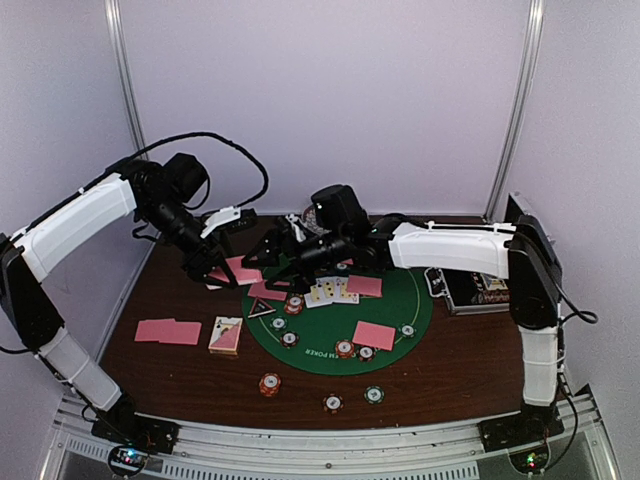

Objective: Distribute texas hold em gaming equipment

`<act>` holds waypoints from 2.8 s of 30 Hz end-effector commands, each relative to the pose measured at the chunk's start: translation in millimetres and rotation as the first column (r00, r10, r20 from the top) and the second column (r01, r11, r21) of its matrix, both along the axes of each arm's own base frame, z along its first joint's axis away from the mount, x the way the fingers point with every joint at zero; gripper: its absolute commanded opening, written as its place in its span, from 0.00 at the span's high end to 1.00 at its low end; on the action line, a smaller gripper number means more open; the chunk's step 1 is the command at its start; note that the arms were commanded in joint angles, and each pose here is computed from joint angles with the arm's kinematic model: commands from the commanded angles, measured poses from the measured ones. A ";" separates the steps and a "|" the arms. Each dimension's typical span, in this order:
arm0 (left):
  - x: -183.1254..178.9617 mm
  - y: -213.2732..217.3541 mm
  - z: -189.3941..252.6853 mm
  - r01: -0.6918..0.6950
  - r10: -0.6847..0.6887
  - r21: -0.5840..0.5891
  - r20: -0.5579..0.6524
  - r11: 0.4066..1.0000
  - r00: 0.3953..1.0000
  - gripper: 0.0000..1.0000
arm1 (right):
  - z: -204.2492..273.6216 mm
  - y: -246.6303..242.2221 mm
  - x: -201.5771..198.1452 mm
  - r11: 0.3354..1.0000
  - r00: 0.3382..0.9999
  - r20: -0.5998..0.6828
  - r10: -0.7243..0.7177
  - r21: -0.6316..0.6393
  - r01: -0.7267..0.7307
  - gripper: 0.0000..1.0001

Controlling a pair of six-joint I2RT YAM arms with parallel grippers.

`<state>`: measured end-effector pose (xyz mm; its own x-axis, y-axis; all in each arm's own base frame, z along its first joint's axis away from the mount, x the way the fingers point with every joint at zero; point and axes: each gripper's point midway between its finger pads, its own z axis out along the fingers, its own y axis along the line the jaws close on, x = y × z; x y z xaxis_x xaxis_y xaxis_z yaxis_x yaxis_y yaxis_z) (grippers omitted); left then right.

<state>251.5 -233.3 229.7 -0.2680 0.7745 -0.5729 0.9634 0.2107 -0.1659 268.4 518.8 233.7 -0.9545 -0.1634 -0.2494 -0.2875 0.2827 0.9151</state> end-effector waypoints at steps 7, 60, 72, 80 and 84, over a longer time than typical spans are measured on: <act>3.2 -4.7 10.9 0.013 -0.012 -0.044 0.022 0.999 1.000 1.00 | 10.2 32.0 -10.7 0.993 0.995 -0.036 0.096 0.079 -0.093 0.03; 0.2 -4.2 11.3 0.019 -0.017 -0.051 0.025 0.999 1.000 1.00 | 49.5 -6.3 -2.0 0.968 0.991 -0.123 0.048 0.251 -0.016 0.52; -0.2 -3.0 12.0 0.017 -0.016 -0.047 0.030 0.999 0.999 1.00 | 60.4 -12.3 -11.3 0.988 0.999 -0.017 0.051 0.144 -0.048 0.49; 0.2 -3.2 13.3 0.018 -0.017 -0.049 0.035 0.999 0.999 1.00 | 58.7 -12.5 -13.3 0.990 0.998 -0.044 0.054 0.136 -0.047 0.65; 0.0 -3.2 12.4 0.018 -0.016 -0.048 0.032 0.999 0.999 1.00 | 57.0 -11.4 -12.2 0.989 0.997 -0.063 0.053 0.144 -0.044 0.78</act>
<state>249.9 -233.2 228.7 -0.2746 0.7750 -0.5692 0.9613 0.2091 -0.1791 259.3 507.1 271.8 -0.9654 -0.1833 -0.1856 -0.2172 0.1708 0.9611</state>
